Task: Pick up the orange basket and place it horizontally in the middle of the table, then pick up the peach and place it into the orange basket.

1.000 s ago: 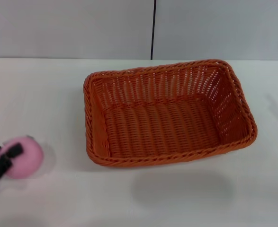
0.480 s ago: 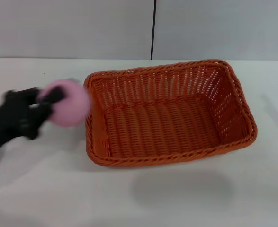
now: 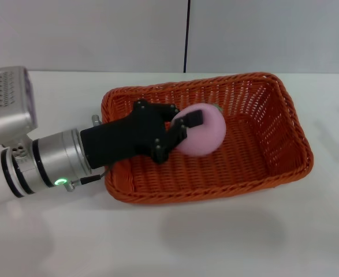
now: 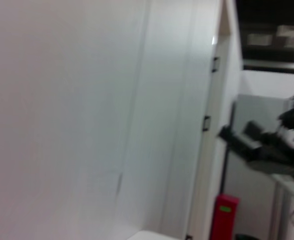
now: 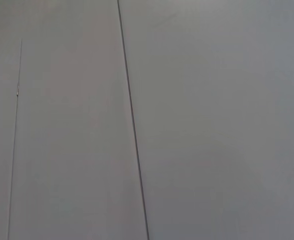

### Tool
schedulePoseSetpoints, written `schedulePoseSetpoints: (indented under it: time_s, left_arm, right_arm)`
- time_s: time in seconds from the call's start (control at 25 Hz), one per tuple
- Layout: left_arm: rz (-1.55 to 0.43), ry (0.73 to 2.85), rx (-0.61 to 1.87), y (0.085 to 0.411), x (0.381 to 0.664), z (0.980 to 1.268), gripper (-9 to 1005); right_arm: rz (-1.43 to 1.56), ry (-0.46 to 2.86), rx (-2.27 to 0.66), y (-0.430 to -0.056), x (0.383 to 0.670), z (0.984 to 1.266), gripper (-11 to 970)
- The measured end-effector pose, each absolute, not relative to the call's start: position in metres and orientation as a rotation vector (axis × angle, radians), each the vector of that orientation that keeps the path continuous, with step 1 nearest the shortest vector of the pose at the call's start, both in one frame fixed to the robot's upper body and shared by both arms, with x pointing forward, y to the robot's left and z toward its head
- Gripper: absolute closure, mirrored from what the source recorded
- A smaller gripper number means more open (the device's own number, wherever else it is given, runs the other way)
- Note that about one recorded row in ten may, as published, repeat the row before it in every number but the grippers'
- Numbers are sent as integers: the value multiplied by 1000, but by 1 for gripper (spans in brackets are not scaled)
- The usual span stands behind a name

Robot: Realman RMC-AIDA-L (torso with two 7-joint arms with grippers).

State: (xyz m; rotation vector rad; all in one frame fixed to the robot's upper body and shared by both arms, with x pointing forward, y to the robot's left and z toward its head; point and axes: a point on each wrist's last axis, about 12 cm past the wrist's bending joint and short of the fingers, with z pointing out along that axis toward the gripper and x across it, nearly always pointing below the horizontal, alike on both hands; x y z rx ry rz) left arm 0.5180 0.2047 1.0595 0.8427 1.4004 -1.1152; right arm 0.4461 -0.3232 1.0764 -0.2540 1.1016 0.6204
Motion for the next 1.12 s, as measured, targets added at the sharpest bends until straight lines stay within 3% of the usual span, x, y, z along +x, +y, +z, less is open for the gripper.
schedulePoseSetpoints:
  time_s: [0.44,0.64,1.0,1.12]
  left_arm:
    - [-1009,1482,703,218,518,1046,865]
    - [-973,1501,679,231,508,1040,583]
    - [-732,1444,461,301,474,1039,236]
    - [-571,1420,369,325,458,1037,211]
  right_arm:
    - [622,1110,-225,-324,442,1072,280]
    - [597,1109,-198,-329,438,1071,279]
    - [396,1130,16,-358,404,1052,280]
    - [285,1150,102,-365,391,1043,279]
